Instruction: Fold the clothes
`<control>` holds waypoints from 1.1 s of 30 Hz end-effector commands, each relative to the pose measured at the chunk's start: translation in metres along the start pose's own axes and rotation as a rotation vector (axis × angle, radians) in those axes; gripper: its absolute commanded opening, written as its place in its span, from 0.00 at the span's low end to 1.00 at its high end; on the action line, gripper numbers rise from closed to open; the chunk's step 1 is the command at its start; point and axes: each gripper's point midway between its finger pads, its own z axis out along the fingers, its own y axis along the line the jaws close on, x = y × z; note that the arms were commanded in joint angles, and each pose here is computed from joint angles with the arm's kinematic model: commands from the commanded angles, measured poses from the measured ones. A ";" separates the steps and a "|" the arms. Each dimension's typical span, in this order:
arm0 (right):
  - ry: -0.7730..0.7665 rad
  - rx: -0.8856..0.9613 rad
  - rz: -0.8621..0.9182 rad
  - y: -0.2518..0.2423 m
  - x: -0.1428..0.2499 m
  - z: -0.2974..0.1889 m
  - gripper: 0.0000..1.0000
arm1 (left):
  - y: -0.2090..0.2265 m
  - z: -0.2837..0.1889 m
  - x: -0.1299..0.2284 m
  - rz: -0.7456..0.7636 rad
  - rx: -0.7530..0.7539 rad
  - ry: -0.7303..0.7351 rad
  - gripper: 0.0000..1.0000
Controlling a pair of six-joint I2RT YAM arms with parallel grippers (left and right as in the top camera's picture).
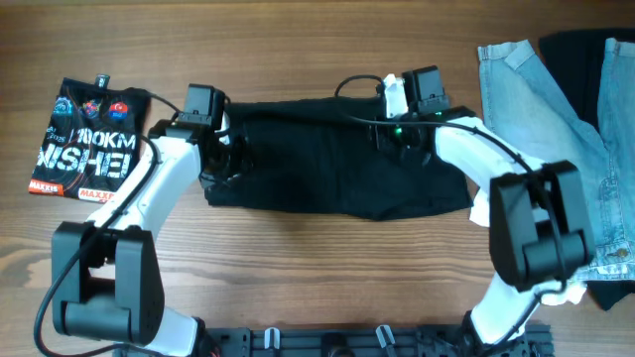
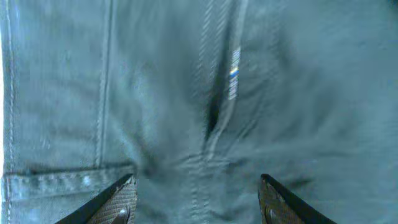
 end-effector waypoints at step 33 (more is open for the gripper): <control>0.102 0.156 0.262 0.011 0.022 -0.122 0.75 | 0.015 0.073 -0.012 0.037 0.265 0.172 0.57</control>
